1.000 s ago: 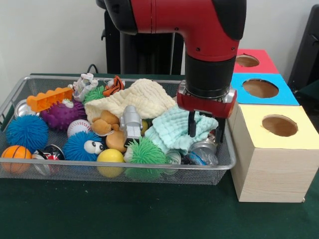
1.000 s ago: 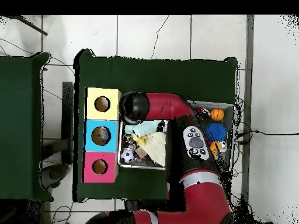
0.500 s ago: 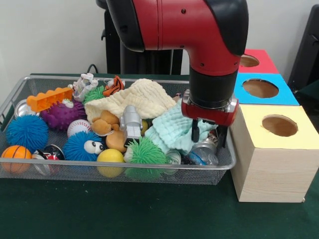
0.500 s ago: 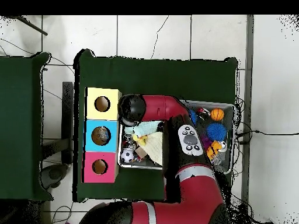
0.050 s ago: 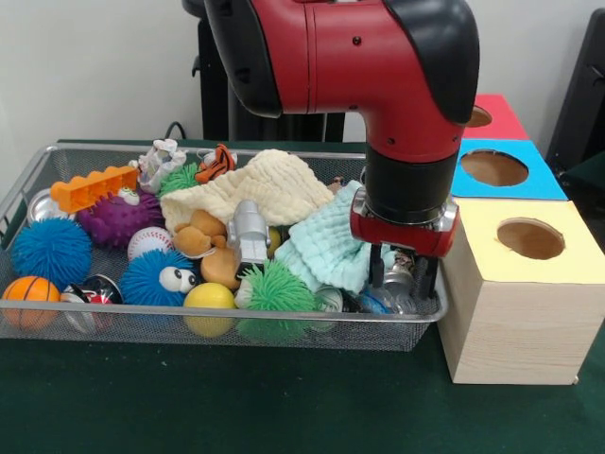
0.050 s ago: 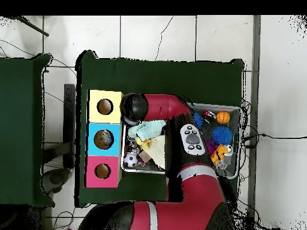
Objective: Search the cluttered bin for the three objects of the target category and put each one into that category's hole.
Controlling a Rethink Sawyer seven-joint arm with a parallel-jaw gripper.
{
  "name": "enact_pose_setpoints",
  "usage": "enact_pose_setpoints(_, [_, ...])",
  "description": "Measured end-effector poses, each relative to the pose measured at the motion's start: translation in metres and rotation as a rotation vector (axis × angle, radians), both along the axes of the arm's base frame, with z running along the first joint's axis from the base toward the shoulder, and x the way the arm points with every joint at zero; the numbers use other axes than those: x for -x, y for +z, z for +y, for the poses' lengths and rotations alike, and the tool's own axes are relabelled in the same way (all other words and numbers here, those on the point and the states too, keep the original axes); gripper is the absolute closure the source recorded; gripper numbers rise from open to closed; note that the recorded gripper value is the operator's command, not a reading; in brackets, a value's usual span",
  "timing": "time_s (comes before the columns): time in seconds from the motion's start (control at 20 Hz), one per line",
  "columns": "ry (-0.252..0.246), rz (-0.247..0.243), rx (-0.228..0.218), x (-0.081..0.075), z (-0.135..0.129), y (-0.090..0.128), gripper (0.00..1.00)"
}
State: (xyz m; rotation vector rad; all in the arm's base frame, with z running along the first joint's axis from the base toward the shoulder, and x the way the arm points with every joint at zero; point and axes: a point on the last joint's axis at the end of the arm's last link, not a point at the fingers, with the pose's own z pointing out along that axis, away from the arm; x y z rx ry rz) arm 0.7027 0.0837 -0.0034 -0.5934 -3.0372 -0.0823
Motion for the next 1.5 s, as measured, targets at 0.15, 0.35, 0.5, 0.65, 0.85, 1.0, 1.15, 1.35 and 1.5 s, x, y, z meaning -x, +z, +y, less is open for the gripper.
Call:
enact_pose_setpoints(0.15, [-0.004, -0.014, 0.002, -0.009, -0.002, -0.003, 0.0])
enact_pose_setpoints(0.35, [-0.006, -0.027, 0.004, -0.017, -0.003, -0.006, 0.0])
enact_pose_setpoints(0.5, [-0.008, -0.017, 0.006, -0.018, -0.005, -0.009, 0.0])
enact_pose_setpoints(0.65, [-0.008, 0.007, 0.008, -0.021, -0.007, -0.014, 0.0])
enact_pose_setpoints(0.85, [-0.011, 0.032, 0.006, -0.022, -0.009, -0.022, 0.0])
enact_pose_setpoints(1.0, [-0.015, 0.049, 0.001, -0.022, -0.01, -0.031, 0.0])
enact_pose_setpoints(1.15, [-0.021, 0.06, -0.005, -0.021, -0.013, -0.04, 0.0])
enact_pose_setpoints(1.35, [-0.027, 0.069, -0.019, -0.02, -0.015, -0.049, 0.0])
enact_pose_setpoints(1.5, [-0.03, 0.076, -0.037, -0.021, -0.018, -0.052, 0.0])
